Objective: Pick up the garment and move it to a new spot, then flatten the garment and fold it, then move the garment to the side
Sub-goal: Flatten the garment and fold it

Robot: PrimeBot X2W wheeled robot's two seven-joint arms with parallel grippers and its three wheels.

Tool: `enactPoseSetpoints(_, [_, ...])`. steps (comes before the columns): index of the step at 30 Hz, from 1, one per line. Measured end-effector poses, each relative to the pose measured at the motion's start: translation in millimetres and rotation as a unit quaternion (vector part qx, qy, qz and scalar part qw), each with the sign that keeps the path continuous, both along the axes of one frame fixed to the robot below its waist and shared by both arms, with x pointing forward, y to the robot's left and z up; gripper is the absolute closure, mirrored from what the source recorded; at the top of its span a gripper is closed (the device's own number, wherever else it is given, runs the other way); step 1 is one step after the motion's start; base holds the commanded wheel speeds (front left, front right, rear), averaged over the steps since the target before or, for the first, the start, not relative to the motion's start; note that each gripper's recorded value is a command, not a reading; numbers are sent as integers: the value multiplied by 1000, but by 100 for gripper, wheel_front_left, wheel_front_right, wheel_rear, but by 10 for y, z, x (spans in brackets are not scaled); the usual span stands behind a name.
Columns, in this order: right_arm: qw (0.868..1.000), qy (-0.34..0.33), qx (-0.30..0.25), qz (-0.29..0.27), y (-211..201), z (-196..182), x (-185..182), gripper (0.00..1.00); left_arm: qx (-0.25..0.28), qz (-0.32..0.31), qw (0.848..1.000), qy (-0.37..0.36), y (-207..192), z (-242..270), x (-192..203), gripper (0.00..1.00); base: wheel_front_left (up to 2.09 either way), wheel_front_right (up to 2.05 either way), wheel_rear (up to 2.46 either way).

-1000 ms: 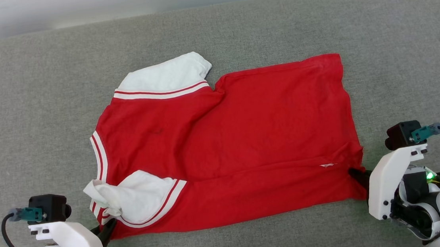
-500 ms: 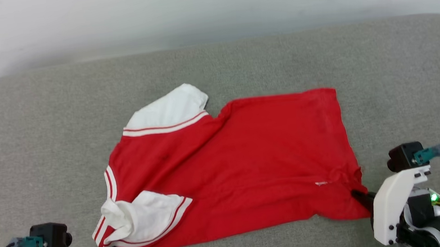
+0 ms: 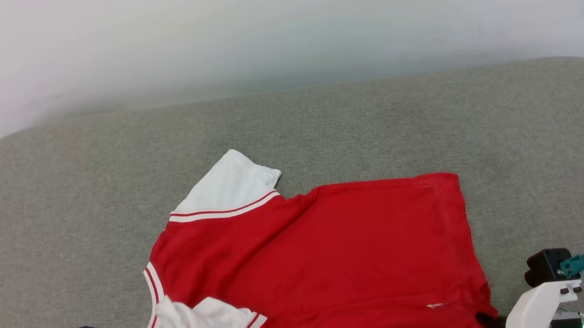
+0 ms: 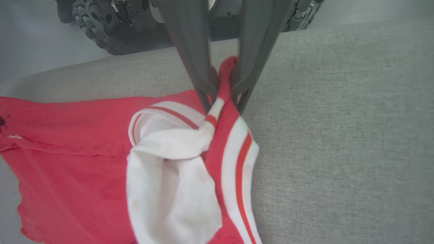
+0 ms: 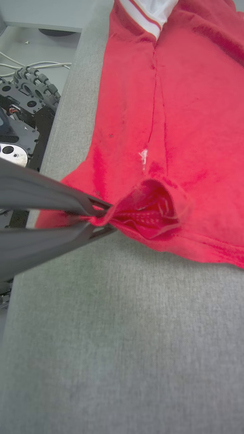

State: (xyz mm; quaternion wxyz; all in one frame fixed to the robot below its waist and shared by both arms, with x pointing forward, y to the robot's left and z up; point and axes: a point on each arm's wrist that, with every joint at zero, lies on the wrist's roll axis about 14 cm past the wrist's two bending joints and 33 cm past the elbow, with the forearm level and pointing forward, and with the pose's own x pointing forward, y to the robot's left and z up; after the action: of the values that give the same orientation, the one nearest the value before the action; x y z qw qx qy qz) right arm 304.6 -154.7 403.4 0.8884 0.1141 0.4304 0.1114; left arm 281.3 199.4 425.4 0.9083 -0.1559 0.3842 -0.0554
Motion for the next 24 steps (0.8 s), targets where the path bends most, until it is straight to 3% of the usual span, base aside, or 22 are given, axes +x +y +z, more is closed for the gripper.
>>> enactPoseSetpoints(1, [1000, -3, 4, -7, -1, -8, 3, 66, -8, -5, 1000, 2, -57, -19, 14, 100, 0, 0, 0])
enactPoseSetpoints(2, [1000, -7, 8, -12, 3, -11, 10, 0, -12, -7, 1000, 4, -98, -47, 27, 87, 0, 0, 0])
enactPoseSetpoints(3, [1000, -12, 7, -15, -8, -19, 17, 0, -16, -4, 1000, 0, -119, -56, 64, 37, 0, 0, 0])
enactPoseSetpoints(4, [1000, -20, 7, -20, -18, -15, 32, 0, -17, -4, 1000, -3, -127, -65, 99, 0, 0, 0, 0])
enactPoseSetpoints(10, [991, -123, 12, -52, -75, 212, 222, 0, 5, -2, 997, -79, -98, 118, 421, 0, 0, 0, 0])
enactPoseSetpoints(16, [960, -263, 13, -92, -191, 664, 490, 0, 37, -2, 980, -194, -115, 570, 837, 0, 0, 0, 0])
enactPoseSetpoints(24, [924, -369, -4, -105, -271, 1119, 825, 0, 40, 11, 951, -307, -250, 993, 1480, 0, 0, 0, 0])
